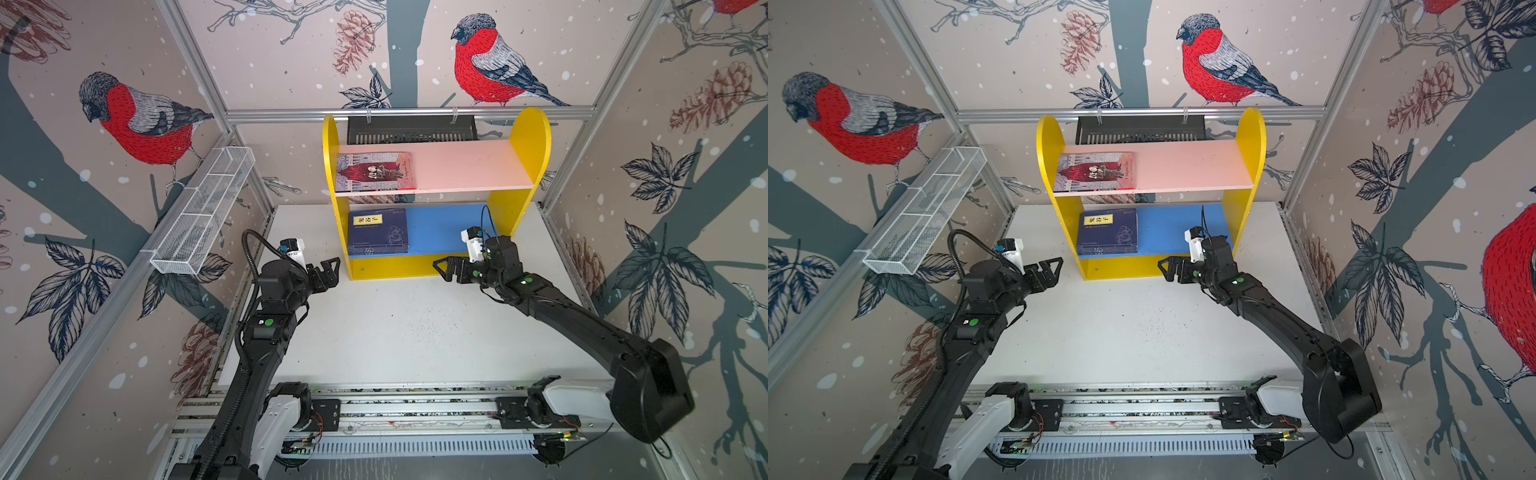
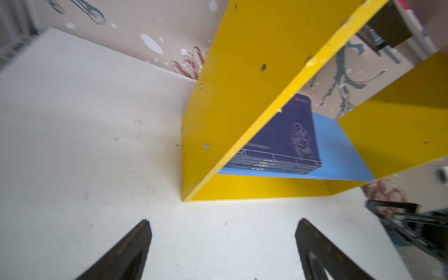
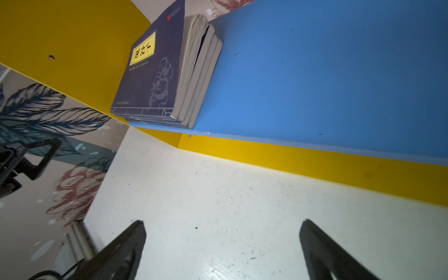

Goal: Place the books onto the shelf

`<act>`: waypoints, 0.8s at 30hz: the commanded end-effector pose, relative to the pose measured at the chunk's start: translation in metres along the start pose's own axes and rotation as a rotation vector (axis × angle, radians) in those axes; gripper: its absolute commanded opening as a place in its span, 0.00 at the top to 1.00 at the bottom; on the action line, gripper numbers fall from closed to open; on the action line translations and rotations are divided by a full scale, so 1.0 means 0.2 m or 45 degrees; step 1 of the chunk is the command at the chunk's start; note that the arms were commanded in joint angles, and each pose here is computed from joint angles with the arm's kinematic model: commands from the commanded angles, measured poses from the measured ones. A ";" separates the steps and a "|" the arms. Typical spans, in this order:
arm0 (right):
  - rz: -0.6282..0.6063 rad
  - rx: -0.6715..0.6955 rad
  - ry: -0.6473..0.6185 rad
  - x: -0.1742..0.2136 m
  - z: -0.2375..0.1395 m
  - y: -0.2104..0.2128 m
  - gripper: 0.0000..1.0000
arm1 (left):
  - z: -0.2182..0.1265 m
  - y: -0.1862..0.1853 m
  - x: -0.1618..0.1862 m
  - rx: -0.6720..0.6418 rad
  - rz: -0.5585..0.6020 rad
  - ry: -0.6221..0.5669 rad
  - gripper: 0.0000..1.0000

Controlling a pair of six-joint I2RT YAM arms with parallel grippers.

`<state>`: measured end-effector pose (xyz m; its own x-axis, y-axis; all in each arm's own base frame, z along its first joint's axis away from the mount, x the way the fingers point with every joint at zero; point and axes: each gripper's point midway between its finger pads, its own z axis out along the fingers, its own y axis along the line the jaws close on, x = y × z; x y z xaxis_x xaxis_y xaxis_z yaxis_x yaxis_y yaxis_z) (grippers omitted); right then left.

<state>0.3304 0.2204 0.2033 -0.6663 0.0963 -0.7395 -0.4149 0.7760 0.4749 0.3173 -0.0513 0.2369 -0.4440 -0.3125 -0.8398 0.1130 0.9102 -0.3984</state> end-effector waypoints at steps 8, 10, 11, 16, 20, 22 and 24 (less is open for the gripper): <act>-0.206 0.292 -0.480 -0.24 -0.29 -0.22 0.00 | 0.00 0.32 -0.06 -0.371 0.200 -0.181 0.04; -0.260 0.315 -0.489 -0.22 -0.32 -0.24 0.00 | 0.01 0.37 -0.04 -0.390 0.190 -0.203 0.04; -0.290 0.338 -0.487 -0.21 -0.33 -0.26 0.00 | 0.01 0.40 -0.02 -0.402 0.178 -0.219 0.04; -0.300 0.511 -0.455 -0.13 -0.38 -0.46 0.00 | 0.04 0.51 0.05 -0.458 0.230 -0.325 0.04; -0.235 0.588 -0.598 -0.09 -0.50 -0.63 0.00 | 0.05 0.54 0.12 -0.452 0.276 -0.390 0.03; -0.217 0.615 -0.648 -0.08 -0.54 -0.70 0.00 | 0.07 0.56 0.16 -0.429 0.264 -0.398 0.03; -0.183 0.619 -0.661 -0.03 -0.56 -0.76 0.00 | 0.10 0.56 0.19 -0.390 0.236 -0.384 0.03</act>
<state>0.3256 0.0374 0.1729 -0.2929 0.1423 -0.9455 -0.0528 0.9850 0.1646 0.3192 0.0343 0.1169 -0.3200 -0.1721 -0.9316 -0.1642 0.9786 -0.1244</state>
